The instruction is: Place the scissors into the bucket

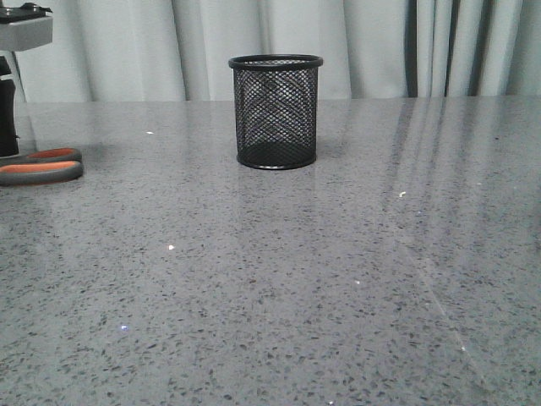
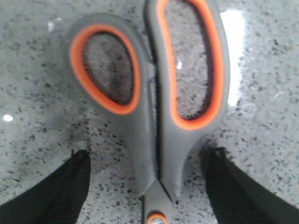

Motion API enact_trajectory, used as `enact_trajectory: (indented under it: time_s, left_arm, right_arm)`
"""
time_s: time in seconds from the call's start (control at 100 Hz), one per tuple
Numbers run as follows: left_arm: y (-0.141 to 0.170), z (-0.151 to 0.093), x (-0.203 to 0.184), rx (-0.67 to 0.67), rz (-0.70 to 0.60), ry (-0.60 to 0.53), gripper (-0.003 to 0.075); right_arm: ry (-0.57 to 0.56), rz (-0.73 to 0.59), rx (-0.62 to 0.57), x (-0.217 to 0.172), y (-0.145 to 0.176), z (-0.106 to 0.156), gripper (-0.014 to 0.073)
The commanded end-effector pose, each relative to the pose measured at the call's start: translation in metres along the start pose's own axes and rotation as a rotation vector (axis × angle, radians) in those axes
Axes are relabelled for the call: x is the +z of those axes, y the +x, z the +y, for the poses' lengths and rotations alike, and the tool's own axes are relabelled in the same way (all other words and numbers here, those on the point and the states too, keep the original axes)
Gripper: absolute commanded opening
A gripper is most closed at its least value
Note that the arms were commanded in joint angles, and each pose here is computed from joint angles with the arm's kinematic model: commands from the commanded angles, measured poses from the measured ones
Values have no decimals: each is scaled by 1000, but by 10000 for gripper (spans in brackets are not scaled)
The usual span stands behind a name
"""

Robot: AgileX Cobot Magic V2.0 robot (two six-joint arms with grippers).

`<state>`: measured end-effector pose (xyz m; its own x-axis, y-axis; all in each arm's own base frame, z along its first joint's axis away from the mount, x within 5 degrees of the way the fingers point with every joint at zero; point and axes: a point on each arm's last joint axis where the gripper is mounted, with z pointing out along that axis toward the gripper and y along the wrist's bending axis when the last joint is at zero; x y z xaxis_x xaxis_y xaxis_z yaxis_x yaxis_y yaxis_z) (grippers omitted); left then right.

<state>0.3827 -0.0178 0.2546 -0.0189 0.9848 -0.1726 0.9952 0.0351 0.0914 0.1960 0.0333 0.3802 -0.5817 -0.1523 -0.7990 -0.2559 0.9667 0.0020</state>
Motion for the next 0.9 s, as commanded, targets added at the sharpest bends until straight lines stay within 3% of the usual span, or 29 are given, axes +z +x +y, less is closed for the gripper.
enact_trajectory:
  time_s: [0.0,0.89]
  left_arm:
    - [-8,1,-13,9,-35,-22,480]
    - [-9,1,-12,-25,-54,-16,186]
  right_arm:
    - [16,-100,-18,-10,-14,-1,487]
    - [14,-73,-18,0,-14,-2,487]
